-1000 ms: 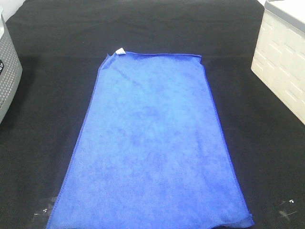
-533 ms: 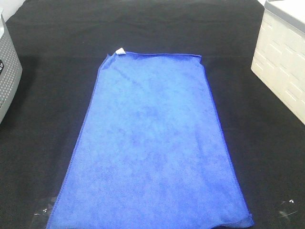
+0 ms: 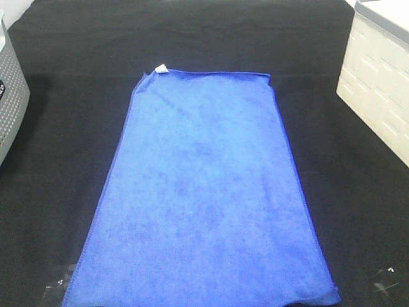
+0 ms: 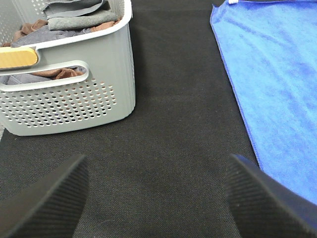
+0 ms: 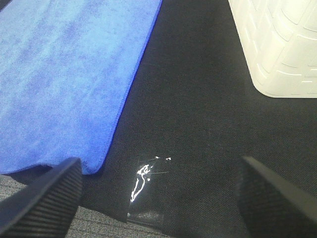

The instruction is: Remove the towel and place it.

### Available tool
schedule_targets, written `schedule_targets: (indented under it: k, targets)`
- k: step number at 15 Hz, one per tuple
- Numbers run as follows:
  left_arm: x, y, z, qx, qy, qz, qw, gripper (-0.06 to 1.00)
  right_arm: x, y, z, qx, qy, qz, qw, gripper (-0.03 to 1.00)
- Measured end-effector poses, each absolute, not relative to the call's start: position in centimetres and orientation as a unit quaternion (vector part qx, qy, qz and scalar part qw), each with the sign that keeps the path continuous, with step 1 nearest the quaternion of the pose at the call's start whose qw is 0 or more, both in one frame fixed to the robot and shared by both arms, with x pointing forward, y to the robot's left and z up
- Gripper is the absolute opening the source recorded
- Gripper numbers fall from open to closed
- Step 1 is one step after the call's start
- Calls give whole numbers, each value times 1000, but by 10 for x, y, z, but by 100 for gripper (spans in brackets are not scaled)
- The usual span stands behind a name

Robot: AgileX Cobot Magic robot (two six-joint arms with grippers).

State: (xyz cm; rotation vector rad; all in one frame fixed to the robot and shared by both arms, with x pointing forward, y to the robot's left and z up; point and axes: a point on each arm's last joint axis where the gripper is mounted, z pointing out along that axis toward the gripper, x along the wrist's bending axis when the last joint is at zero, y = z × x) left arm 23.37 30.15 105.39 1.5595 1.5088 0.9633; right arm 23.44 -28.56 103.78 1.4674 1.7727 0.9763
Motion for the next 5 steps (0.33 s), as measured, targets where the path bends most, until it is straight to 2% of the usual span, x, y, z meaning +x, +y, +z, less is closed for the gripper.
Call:
schedule_targets:
  k: [5]
  targets:
    - [234,301,1054,609,589,376,374,72,234,-286,1038,557,673,371,315,81]
